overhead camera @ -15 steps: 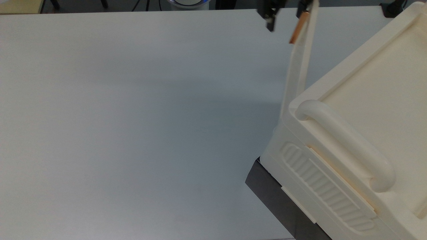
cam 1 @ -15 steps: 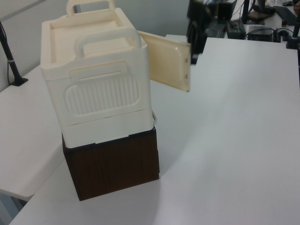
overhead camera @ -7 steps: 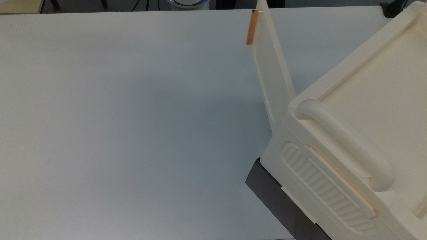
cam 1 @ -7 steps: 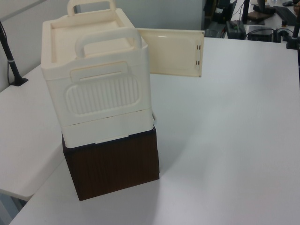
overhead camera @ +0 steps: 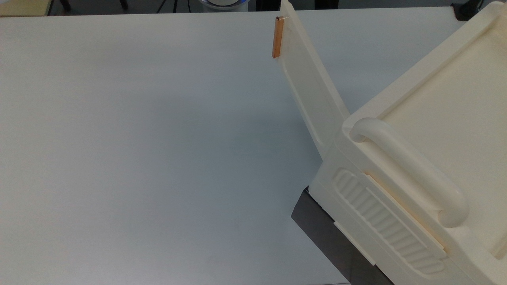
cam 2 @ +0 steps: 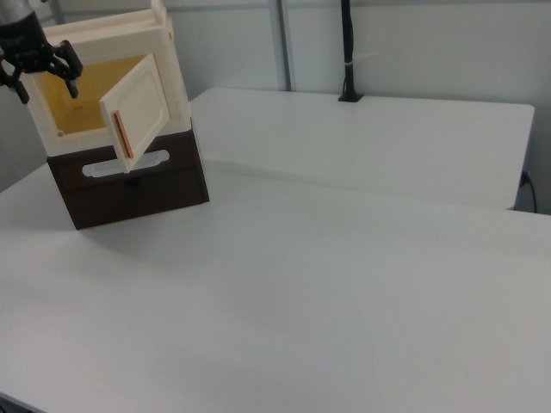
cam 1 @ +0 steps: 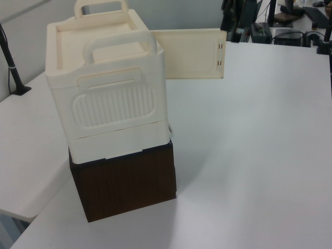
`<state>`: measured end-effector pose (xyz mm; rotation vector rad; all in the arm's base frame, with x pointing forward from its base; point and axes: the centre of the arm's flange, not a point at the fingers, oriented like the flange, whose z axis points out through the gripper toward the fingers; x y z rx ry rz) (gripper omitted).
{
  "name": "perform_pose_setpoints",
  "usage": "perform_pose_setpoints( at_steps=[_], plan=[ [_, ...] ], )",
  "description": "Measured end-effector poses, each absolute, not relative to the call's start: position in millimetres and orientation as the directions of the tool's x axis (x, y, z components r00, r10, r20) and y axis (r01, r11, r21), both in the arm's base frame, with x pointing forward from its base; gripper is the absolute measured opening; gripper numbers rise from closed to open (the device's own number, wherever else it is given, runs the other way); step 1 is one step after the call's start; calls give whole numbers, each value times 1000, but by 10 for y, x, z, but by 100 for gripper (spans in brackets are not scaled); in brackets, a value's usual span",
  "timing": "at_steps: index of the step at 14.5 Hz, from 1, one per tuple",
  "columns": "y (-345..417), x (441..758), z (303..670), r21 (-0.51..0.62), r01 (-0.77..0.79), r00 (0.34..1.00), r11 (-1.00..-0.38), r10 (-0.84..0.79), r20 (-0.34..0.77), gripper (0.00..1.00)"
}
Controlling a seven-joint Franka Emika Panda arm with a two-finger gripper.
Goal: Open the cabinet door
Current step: 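Pull the door edge outward, swinging the door open on its hinge, then release the door and lift the gripper away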
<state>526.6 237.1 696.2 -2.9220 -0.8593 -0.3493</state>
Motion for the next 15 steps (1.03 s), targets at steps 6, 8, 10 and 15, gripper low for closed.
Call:
perform_pose_setpoints(
  at_steps=[6,8,10,15],
  plan=[
    [1754,5689,6629,-11,433,887,-901,424,181,100],
    [1480,5763,6635,-7,391,906,-920,383,181,100],
    [1426,5774,6622,1,377,912,-926,371,174,100],
    [1277,5845,6367,7,331,936,-944,329,121,100]
  ],
)
